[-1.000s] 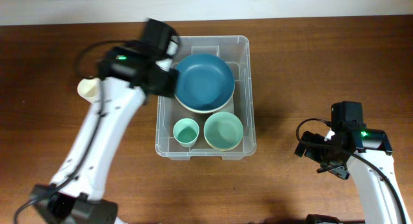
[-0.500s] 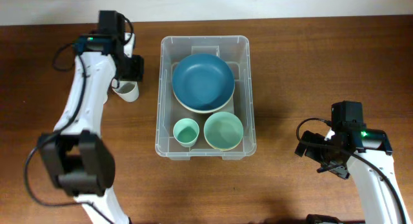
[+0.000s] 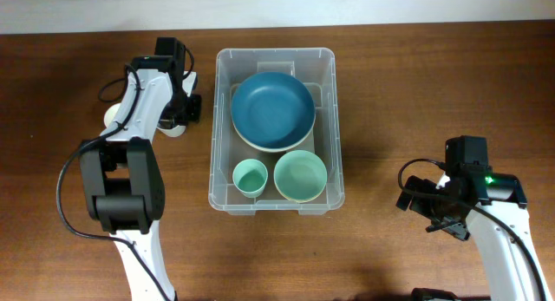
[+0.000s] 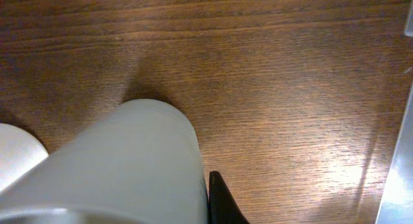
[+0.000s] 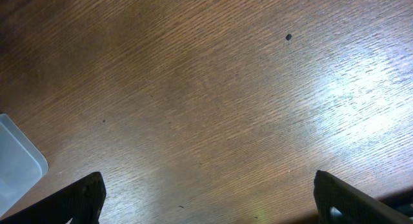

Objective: Pack container
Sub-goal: 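Move the left gripper to the grey cup and grasp it, then drop the grey cup into the green cup in the container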

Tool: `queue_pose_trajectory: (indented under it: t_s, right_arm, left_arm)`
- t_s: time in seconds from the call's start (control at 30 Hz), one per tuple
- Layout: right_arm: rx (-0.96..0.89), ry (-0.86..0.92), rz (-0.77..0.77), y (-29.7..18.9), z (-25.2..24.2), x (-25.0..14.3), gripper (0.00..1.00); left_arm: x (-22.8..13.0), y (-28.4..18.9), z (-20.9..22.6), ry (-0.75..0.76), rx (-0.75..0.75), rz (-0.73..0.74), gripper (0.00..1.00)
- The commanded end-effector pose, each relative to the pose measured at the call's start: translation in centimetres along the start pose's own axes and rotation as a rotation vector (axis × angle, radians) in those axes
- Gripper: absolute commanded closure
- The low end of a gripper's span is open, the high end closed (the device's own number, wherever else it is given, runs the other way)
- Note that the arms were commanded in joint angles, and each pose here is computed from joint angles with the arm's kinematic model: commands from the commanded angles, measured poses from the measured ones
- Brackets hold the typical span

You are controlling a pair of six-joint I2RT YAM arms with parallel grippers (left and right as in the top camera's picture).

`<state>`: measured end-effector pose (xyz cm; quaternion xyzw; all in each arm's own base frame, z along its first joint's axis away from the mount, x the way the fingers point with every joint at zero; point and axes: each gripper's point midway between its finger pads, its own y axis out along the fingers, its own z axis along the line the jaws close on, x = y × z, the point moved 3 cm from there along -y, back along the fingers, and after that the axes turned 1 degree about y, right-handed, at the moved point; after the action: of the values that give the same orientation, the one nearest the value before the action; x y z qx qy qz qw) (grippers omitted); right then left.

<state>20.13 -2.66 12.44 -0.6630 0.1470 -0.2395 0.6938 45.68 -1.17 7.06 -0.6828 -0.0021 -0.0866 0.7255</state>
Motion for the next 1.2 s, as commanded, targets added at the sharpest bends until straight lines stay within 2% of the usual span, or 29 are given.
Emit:
queue_pose_trajectory:
  t_s: [0.0, 0.1, 0.33, 0.4, 0.47, 0.7, 0.83, 1.0, 1.17]
  right_arm:
    - [-0.013, -0.004, -0.002, 0.1, -0.2, 0.0, 0.01]
    - [-0.013, -0.004, -0.002, 0.1, -0.1, 0.0, 0.01]
    - [-0.013, -0.004, -0.002, 0.1, -0.1, 0.0, 0.01]
    - [-0.012, -0.004, -0.003, 0.1, -0.1, 0.0, 0.01]
    - [-0.011, -0.004, -0.005, 0.1, -0.1, 0.0, 0.01]
    - [-0.011, -0.004, -0.005, 0.1, -0.1, 0.0, 0.01]
    - [-0.011, -0.004, -0.005, 0.1, -0.1, 0.0, 0.01]
    - [-0.012, -0.004, -0.005, 0.1, -0.1, 0.0, 0.01]
    - [-0.012, -0.004, -0.003, 0.1, -0.1, 0.0, 0.01]
  left_arm:
    - [0.4, -1.9, 0.0, 0.004, -0.006, -0.044, 1.00]
    - [0.6, -4.6, 0.6, -0.005, 0.023, -0.092, 1.00]
    - [-1.9, -18.8, -0.6, 0.005, -0.002, -0.352, 1.00]
    - [-3.6, -23.3, -3.3, 0.062, -0.067, -0.443, 1.00]
    - [-5.1, -25.1, -6.2, 0.131, -0.140, -0.463, 1.00]
    - [-8.5, -23.7, -14.7, 0.359, -0.227, -0.346, 1.00]
    - [-10.4, -20.4, -18.5, 0.458, -0.242, -0.244, 0.99]
    - [-12.0, -15.6, -19.8, 0.463, -0.232, -0.106, 0.99]
    - [-12.8, -13.7, -19.6, 0.463, -0.218, -0.038, 1.00]
